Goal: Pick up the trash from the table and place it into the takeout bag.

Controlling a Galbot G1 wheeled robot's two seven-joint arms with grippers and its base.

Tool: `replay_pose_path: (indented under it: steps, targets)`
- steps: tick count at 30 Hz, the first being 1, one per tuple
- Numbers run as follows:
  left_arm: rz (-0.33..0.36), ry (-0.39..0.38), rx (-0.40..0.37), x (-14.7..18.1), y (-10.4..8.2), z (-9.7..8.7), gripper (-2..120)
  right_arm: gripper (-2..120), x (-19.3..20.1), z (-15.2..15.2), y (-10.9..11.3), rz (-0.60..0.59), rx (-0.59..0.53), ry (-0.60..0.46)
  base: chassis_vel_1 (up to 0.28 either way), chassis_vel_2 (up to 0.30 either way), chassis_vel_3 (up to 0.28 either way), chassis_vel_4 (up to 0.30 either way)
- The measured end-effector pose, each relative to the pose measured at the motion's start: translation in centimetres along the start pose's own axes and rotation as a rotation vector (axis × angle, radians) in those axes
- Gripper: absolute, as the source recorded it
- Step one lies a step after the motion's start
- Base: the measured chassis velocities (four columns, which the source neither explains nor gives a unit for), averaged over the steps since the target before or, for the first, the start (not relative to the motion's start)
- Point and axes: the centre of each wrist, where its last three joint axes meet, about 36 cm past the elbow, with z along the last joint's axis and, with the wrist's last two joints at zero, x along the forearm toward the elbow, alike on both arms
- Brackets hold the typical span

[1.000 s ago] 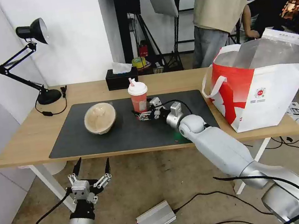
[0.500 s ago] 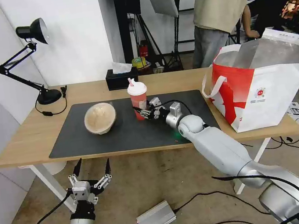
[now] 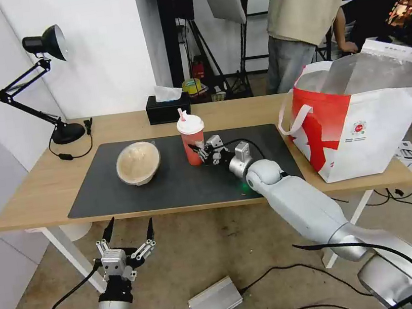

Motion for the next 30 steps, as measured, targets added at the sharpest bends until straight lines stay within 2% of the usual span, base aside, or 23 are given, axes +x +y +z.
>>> replay_pose_path:
  steps: [18, 30]
  targets:
    - [0.002, -0.007, -0.009, 0.1, -0.1, -0.6, 100, 5, 1.0, -0.6, -0.2, -0.006, 0.019, -0.009, 0.0, 0.0, 0.0, 0.0]
    - [0.0, -0.01, -0.012, 0.0, -0.1, -0.9, 100, 5, 2.3, -3.5, -1.0, -0.021, 0.091, -0.04, 0.0, 0.0, 0.0, 0.0]
